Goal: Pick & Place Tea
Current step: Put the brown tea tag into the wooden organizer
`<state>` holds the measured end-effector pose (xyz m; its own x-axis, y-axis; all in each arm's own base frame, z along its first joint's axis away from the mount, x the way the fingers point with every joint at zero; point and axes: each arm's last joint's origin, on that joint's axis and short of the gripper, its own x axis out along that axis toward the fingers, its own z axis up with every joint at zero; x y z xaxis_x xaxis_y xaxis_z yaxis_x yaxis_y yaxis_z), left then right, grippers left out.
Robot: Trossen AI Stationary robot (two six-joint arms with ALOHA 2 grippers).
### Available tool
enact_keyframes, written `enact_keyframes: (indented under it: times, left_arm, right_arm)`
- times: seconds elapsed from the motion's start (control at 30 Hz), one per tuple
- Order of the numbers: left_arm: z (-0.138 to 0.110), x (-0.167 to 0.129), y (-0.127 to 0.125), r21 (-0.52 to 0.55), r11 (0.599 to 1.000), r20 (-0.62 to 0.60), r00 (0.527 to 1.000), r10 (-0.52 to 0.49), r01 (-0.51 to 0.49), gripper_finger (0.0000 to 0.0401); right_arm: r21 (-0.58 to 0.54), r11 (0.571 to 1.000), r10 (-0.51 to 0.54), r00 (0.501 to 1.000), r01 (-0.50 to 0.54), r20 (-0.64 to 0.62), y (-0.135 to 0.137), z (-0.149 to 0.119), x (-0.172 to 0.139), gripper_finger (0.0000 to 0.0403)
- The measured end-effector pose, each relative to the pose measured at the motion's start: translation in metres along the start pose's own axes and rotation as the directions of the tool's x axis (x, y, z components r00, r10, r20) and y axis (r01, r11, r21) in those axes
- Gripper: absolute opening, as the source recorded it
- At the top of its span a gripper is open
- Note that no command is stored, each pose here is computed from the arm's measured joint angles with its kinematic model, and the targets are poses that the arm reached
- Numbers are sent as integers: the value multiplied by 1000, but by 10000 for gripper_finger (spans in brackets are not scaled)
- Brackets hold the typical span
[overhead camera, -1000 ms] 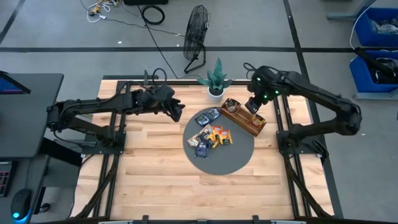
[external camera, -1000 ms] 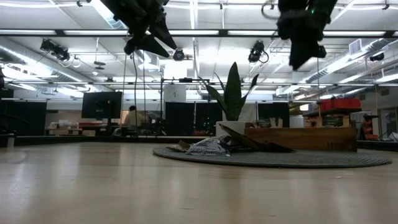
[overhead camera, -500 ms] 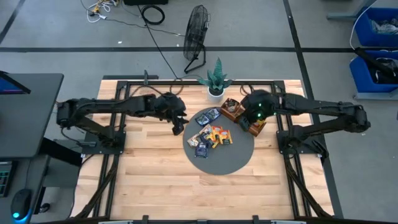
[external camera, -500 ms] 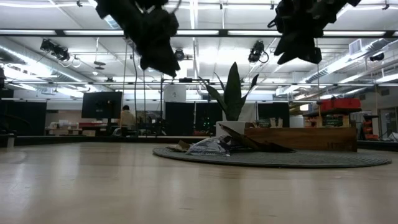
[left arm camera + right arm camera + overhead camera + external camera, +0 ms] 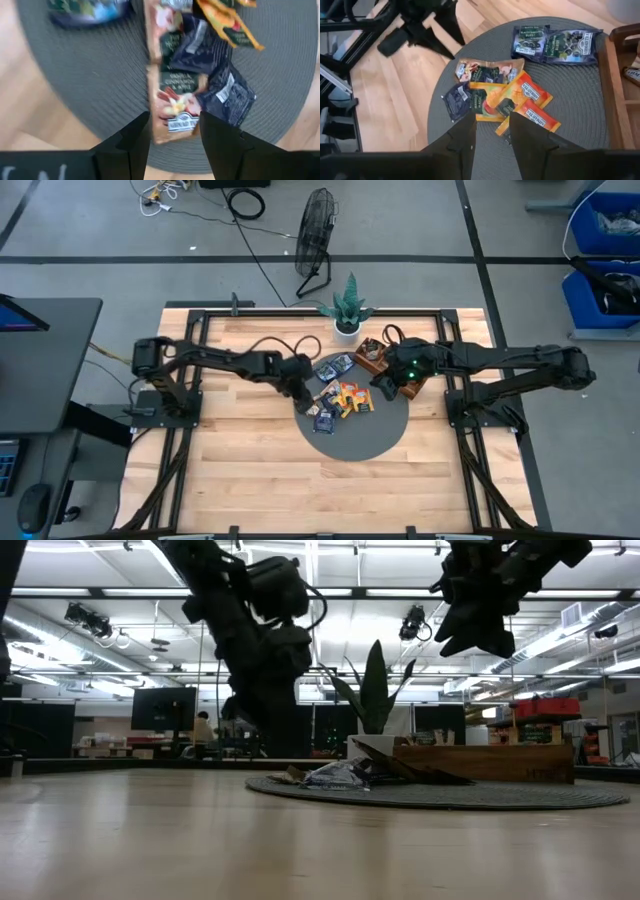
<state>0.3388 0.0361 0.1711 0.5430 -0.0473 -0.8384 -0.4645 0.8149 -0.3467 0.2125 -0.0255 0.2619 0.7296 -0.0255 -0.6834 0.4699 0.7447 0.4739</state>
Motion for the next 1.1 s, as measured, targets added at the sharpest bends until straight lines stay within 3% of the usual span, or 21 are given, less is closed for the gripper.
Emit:
enact_keyframes:
  times: [0.3,0.43,0.6,0.77,1.1]
  left_arm:
    - [-12,14,-16,46,998,6,999,42,-42,175]
    - [-17,15,-22,138,984,44,993,105,-110,175]
    - [-22,16,-32,292,939,104,982,155,-180,175]
    - [-26,16,-38,311,936,104,984,143,-169,178]
    - [-30,22,-34,288,940,66,983,173,-185,288]
  right_arm:
    - [-65,998,15,1000,-17,-18,0,-1,1,126]
    - [-90,996,20,1000,-22,-22,0,-1,1,126]
    - [-106,994,20,1000,-22,-22,0,-1,1,126]
    - [-144,989,20,1000,-22,-22,0,-1,1,126]
    - [-179,984,19,1000,-23,-22,0,-1,1,126]
